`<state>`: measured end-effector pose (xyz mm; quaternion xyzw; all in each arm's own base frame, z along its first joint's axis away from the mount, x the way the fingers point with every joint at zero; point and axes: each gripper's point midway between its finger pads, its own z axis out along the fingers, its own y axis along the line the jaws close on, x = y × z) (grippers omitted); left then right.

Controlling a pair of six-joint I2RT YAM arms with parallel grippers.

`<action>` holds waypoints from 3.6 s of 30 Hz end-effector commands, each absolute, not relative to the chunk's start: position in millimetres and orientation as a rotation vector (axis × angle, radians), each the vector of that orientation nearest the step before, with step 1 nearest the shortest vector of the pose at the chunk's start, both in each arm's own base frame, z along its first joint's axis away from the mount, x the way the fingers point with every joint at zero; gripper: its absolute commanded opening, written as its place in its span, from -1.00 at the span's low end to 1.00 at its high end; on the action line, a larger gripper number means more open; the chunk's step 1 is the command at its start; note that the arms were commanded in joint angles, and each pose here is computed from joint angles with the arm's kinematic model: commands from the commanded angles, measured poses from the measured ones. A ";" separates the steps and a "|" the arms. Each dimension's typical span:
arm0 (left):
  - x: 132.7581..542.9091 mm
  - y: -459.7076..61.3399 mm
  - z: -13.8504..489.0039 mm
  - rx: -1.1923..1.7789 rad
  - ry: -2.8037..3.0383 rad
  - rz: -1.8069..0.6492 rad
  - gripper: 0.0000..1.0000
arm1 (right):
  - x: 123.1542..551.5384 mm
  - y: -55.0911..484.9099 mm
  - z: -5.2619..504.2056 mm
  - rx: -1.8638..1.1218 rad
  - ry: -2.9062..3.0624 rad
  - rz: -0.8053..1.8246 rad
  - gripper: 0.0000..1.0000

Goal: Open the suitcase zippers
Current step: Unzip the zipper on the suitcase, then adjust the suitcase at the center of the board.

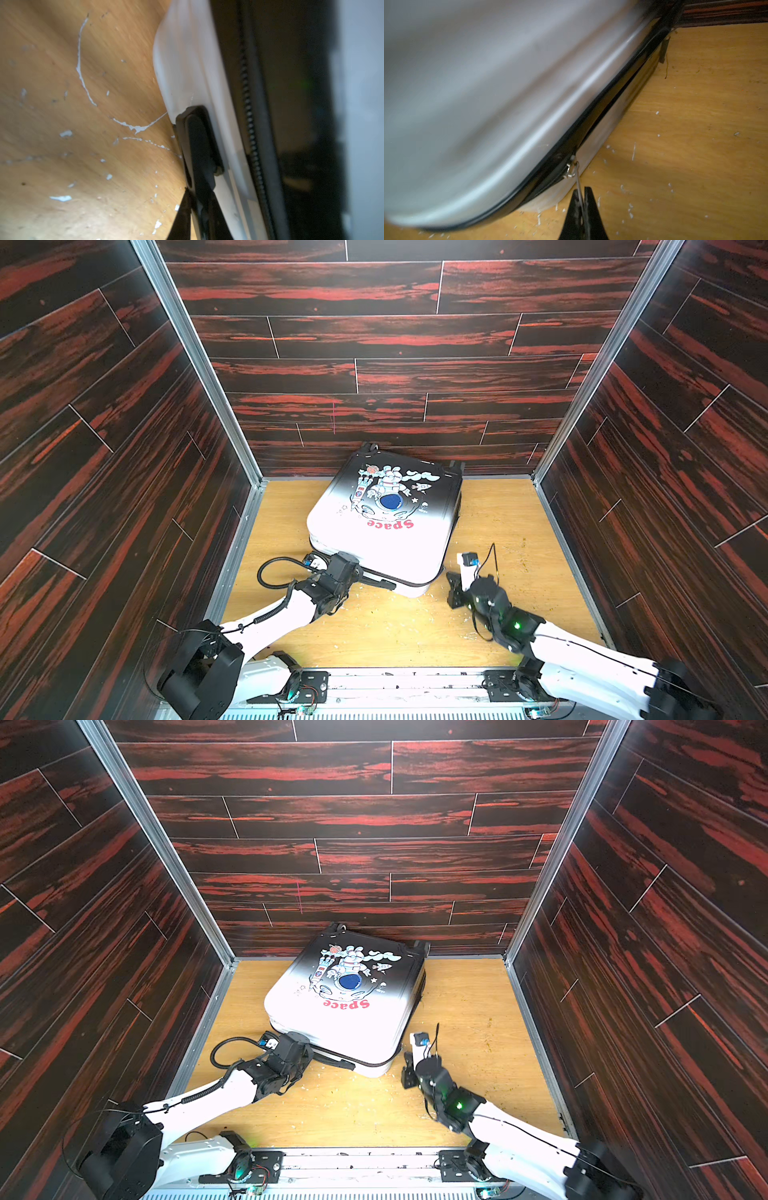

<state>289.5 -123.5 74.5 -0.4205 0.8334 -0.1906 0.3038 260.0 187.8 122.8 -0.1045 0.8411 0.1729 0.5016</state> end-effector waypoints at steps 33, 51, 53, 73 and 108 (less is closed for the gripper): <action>248.3 -212.1 112.1 -0.299 2.411 -0.702 -1.00 | 267.9 153.0 220.4 -0.049 1.956 0.697 0.53; 361.2 -27.6 325.5 -0.555 2.020 0.011 1.00 | 387.0 179.8 263.8 0.147 2.163 0.811 0.77; 397.1 -8.5 311.3 -0.647 2.034 -0.019 1.00 | 399.5 183.9 261.8 0.173 2.174 0.871 0.78; 421.0 -172.7 239.0 -0.562 2.186 -1.214 0.95 | 465.7 299.3 219.7 -0.228 2.375 1.451 0.74; 405.0 -82.5 257.2 -1.065 2.104 -0.553 1.00 | 377.3 127.8 308.0 0.209 2.166 0.623 0.74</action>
